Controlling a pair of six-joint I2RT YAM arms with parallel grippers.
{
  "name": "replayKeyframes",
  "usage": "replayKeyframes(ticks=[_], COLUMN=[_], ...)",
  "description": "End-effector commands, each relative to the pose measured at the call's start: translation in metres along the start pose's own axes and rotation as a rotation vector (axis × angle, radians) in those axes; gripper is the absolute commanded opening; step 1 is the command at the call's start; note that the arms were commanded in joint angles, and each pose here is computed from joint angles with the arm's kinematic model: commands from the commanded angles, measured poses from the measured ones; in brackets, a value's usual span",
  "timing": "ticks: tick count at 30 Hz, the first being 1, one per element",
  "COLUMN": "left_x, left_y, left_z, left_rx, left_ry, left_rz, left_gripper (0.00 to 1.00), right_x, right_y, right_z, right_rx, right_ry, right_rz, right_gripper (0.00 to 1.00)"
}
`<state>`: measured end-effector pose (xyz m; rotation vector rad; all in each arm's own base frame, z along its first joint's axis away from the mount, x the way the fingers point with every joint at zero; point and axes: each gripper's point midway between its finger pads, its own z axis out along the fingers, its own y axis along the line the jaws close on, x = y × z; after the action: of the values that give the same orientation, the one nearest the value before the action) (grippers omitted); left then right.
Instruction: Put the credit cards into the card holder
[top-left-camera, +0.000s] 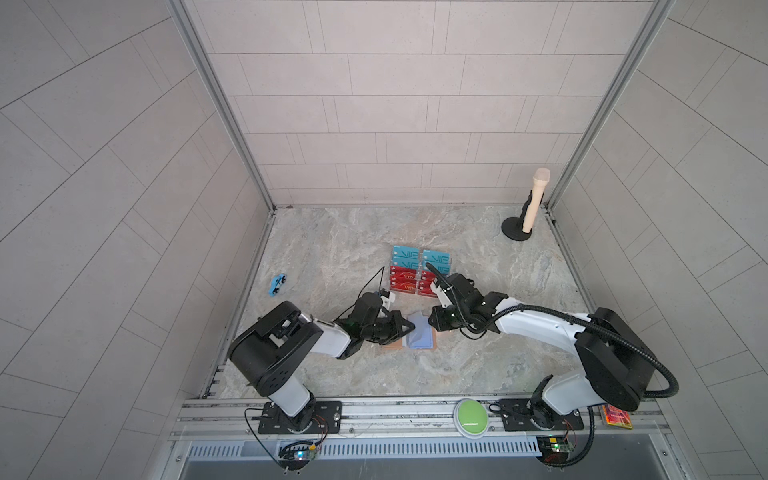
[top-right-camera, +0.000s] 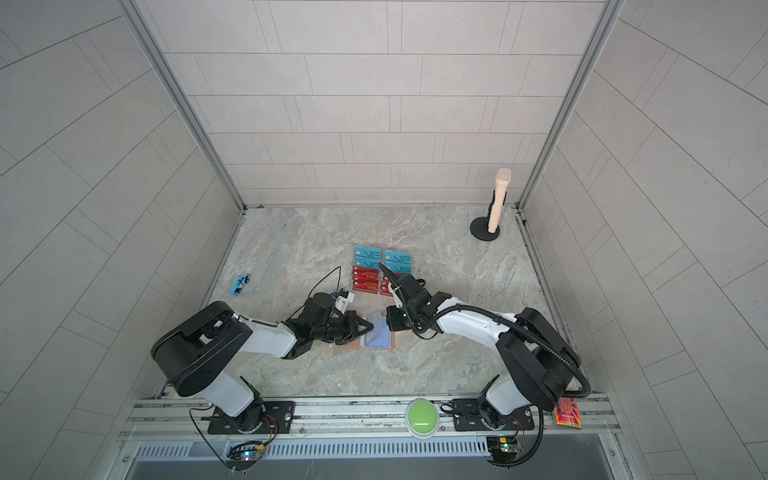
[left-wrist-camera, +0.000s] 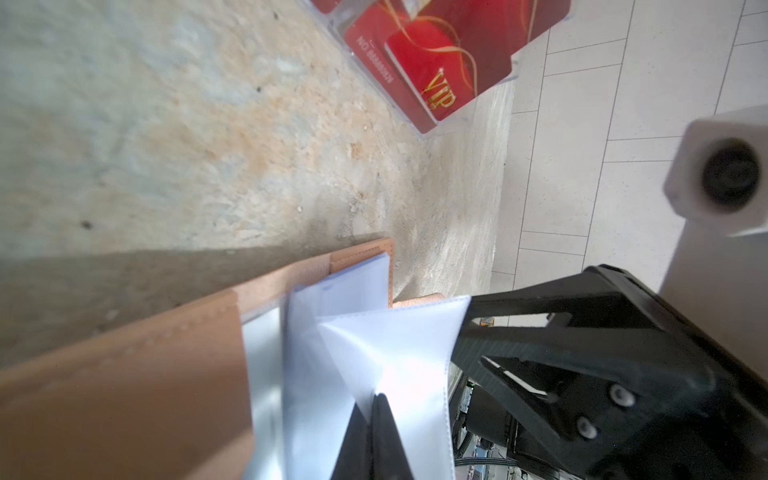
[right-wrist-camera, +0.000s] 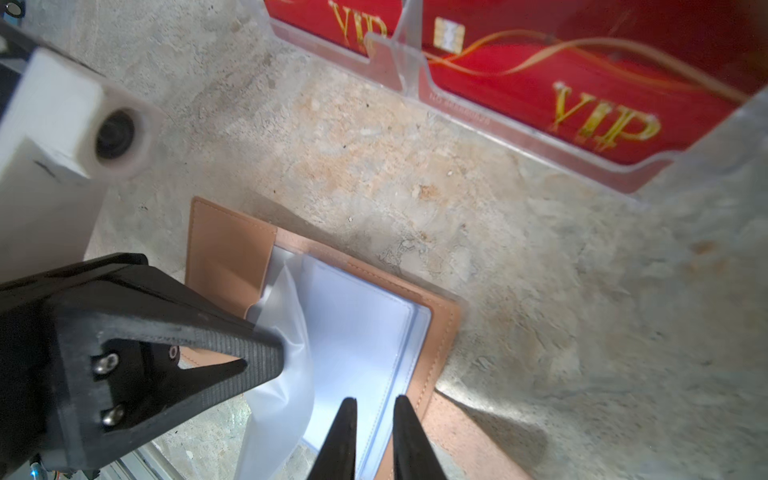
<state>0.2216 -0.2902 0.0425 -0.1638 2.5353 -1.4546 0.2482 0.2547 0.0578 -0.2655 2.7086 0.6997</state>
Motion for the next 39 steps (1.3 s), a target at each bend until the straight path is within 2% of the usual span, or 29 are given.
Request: replayKeyframes(ticks=[1,14,16,19,22,27,29,32,39], left_x=[0.001,0.004,0.004,0.004,0.002,0.002,0.002,-0.001,-0.012], left_y=[-0.006,-0.005,-0.006,-0.005,-0.008,0.0,0.002,0.013,0.011], left_z=[-0.005,-0.003,-0.003,-0.004,-0.007,-0.015,-0.02,-0.04,-0.089], left_rx=[0.032,0.051,0.061,0.056,0.027,-0.142,-0.211,-0.355,-0.526], left_ry=[-0.004,0.009,0.006,0.006,-0.002,0.013,0.026,0.004,-0.086], left_rz=[0.033,0.02,0.016,0.007,0.006,0.015,0.03,0.059,0.167], left_gripper=[0.02,0.06,0.11,0.27,0.35,0.5,0.53,0.53,0.48], right_x=[0.004,0.013,0.015,0.016,0.017,0.022,0.021,0.019,0.018], right_y=[0.004,0.023,0.024,0.025,0.025,0.023,0.027,0.031,0.05], right_z=[0.008,0.025,0.026,0.027,0.028,0.03,0.027,0.021,0.026], right_rx=[-0.025,-0.121,-0.127,-0.14,-0.15,-0.165,-0.186,-0.181,-0.275], right_ry=[0.014,0.059,0.065,0.059,0.055,0.051,0.046,0.061,0.083], right_rz=[0.017,0.008,0.011,0.018,0.025,0.036,0.032,-0.005,0.014], right_gripper=[0.2,0.2,0.2,0.2,0.2,0.2,0.2,0.2,0.2])
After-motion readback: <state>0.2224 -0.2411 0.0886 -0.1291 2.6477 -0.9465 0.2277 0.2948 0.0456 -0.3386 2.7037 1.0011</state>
